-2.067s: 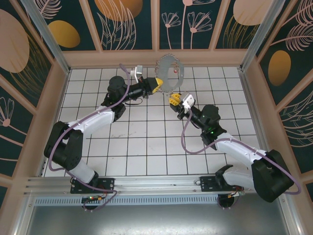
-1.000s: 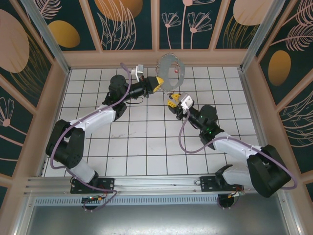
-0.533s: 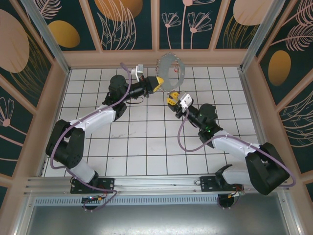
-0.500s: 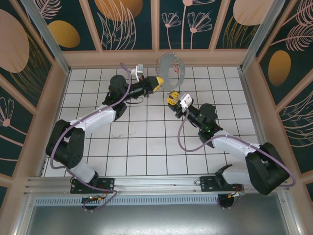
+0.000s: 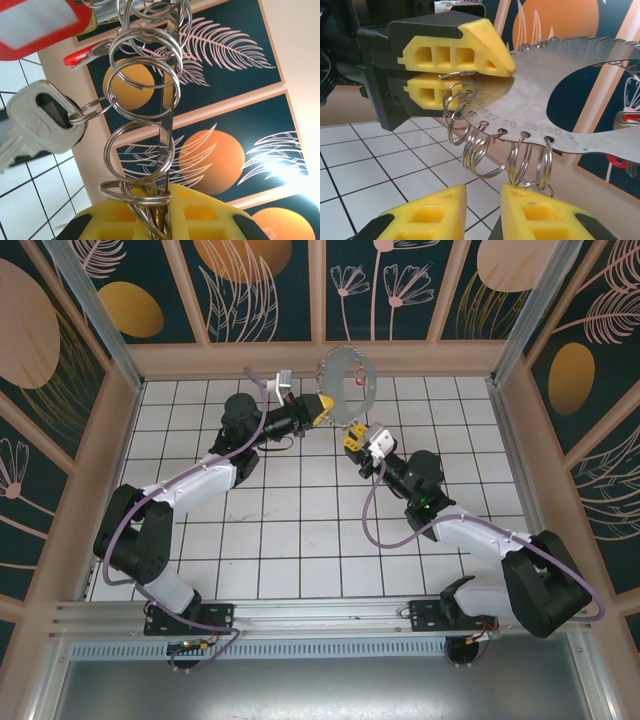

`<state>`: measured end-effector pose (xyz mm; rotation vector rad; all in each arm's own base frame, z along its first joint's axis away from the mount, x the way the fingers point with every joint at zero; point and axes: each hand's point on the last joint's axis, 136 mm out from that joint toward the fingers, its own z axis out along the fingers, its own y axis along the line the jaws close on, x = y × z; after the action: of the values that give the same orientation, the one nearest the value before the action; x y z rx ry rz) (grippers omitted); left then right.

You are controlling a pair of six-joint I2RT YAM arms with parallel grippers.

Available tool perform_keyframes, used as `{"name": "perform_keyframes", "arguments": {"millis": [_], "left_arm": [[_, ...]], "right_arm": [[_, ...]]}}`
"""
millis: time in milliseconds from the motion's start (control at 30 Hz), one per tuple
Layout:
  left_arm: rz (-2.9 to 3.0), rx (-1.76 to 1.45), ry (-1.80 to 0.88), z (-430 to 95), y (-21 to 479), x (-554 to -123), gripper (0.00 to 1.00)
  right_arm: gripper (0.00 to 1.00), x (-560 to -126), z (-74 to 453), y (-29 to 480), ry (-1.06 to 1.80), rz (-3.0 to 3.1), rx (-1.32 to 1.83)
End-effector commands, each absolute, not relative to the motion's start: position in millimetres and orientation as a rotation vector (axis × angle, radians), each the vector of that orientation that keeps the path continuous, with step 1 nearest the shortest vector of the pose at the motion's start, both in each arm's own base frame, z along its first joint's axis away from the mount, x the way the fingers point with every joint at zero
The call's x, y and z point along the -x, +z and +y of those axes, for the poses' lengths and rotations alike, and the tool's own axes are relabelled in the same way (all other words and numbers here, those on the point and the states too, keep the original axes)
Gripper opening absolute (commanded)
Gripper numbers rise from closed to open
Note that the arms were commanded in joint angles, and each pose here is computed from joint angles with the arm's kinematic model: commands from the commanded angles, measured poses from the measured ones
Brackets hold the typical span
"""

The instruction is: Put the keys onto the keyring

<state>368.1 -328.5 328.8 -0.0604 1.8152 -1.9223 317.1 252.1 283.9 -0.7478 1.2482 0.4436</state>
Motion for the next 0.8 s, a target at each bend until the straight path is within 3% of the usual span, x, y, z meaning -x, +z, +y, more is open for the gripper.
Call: {"name": "perform_keyframes", "arguments": {"millis": [0, 767], "left_arm": [[1.739, 0.039, -1.901, -324, 348, -365, 0.00], [1.751, 0.055, -1.896, -324, 347, -365, 0.00]], "right_arm": [[0.25, -309, 245, 317, 0.431, 1.140, 0.650], [0.28, -316, 256, 304, 0.397, 1.177, 0.658]]}}
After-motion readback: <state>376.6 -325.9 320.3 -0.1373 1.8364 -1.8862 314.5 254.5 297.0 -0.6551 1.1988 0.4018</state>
